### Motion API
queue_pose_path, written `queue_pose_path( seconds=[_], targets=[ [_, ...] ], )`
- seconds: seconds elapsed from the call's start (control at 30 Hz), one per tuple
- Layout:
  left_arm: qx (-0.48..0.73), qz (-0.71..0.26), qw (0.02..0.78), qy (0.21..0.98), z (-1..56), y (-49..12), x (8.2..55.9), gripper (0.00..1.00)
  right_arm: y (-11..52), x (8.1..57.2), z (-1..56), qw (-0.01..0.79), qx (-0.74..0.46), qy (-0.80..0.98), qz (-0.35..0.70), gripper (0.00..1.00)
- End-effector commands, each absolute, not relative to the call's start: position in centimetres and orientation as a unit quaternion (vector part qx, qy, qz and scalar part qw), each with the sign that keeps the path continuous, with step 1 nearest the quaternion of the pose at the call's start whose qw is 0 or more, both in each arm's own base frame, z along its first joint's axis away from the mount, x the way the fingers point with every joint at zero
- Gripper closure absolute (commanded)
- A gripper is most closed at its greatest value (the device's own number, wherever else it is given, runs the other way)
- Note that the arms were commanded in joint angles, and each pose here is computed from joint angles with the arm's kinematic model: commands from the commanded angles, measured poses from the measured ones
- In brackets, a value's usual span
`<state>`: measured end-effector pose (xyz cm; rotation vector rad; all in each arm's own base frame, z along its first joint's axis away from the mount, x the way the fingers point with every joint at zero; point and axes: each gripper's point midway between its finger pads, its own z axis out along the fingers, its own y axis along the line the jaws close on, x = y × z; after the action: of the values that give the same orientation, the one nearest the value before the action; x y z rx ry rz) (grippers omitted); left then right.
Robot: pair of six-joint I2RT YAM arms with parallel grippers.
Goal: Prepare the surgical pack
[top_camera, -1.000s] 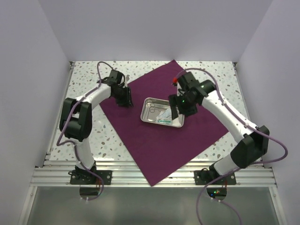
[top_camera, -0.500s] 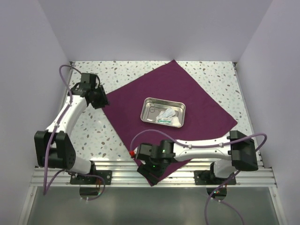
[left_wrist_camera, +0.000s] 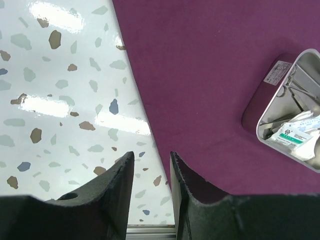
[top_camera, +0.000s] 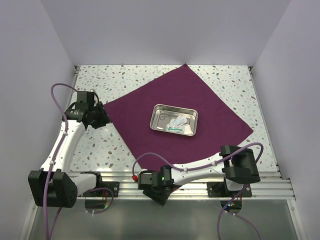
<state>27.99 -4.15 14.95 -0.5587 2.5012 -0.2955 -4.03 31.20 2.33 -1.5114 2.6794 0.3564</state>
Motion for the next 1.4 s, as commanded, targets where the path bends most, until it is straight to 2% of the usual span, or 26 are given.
queue_pose_path(
  seconds=[0.0,0.23,0.3,0.57,0.67,0.83,0.97,1.13,1.37],
  targets=[
    [-0.22,-0.114,0.281,0.927,15.3,-4.0,27.2,0.61,32.4,-3.0,2.3,0.054,-0.472,0.873,0.111,0.53],
    [-0.226,-0.12,0.277,0.926,14.8,-4.2,26.7,0.6,32.6,-1.7,2.4,0.084,-0.463,0.878,0.092,0.61],
    [-0.226,-0.124,0.274,0.927,14.6,-4.4,26.6,0.6,32.9,-1.5,2.7,0.092,-0.464,0.877,0.089,0.66],
    [-0.22,-0.11,0.276,0.929,15.0,-3.9,27.1,0.6,33.0,1.4,6.5,0.153,-0.435,0.884,0.075,1.0],
    [-0.217,-0.11,0.28,0.929,15.3,-3.9,27.8,0.6,32.5,3.8,8.8,0.182,-0.41,0.89,0.076,1.0],
    [-0.211,-0.101,0.276,0.932,15.2,-3.7,29.7,0.63,30.5,10.6,12.8,0.229,-0.344,0.907,0.078,1.0],
    [-0.207,-0.095,0.287,0.931,15.7,-3.4,32.2,0.64,27.7,18.5,15.4,0.268,-0.273,0.922,0.056,1.0],
    [-0.204,-0.103,0.279,0.933,14.5,-3.9,35.5,0.63,27.0,26.4,18.4,0.314,-0.242,0.918,0.031,1.0],
    [-0.21,-0.087,0.259,0.939,12.6,-3.4,39.5,0.62,25.5,35.1,19.7,0.338,-0.186,0.922,-0.006,1.0]
  ],
)
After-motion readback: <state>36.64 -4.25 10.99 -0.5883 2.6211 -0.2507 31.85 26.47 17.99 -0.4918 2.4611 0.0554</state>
